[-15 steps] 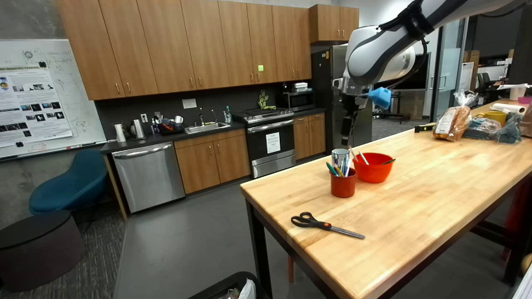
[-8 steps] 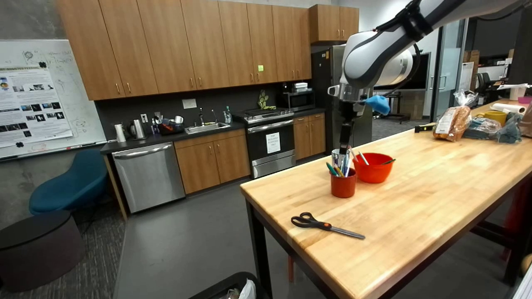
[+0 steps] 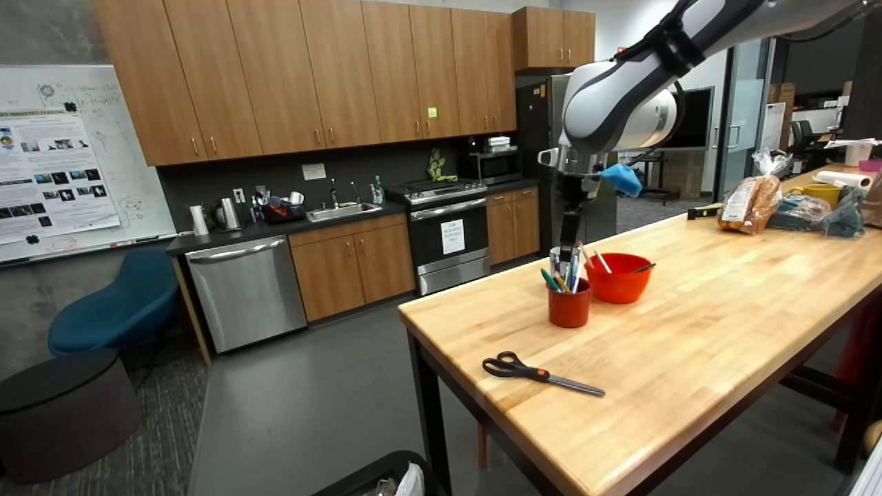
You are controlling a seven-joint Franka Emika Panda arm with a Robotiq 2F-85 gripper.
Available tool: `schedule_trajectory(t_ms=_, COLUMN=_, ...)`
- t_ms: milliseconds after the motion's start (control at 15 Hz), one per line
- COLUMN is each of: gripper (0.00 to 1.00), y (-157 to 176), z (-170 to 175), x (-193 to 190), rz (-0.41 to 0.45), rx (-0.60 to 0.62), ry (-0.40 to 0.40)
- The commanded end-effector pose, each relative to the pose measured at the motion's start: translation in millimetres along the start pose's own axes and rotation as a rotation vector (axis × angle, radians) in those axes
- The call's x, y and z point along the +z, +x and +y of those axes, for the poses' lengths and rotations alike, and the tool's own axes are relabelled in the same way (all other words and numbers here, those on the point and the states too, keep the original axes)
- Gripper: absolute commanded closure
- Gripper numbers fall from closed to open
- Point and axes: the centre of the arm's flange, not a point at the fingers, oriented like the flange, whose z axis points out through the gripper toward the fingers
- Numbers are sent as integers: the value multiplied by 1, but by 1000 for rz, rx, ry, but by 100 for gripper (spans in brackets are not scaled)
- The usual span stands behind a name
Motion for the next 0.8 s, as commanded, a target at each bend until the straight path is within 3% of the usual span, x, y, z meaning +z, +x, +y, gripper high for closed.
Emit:
schedule_trajectory(t_ms=0, gripper=0, y=17, z=9, x=8, rz=5, rx=-11, ry=3)
schedule_trajectory(t_ms=200, gripper=2, y=24, z=12, x=12, rz=2, rx=-13, ry=4)
schedule_trajectory(t_ms=333, gripper=26, y=28, z=13, x=14, rz=-3, rx=-14, ry=4)
schedule_trajectory(t_ms=533, gripper=44, y=28, z=15, x=16, rz=-11, rx=-9, ry=3)
schedule_trajectory(t_ms=733, gripper=69, y=25, z=17, x=14, rz=-15, rx=0, ry=2)
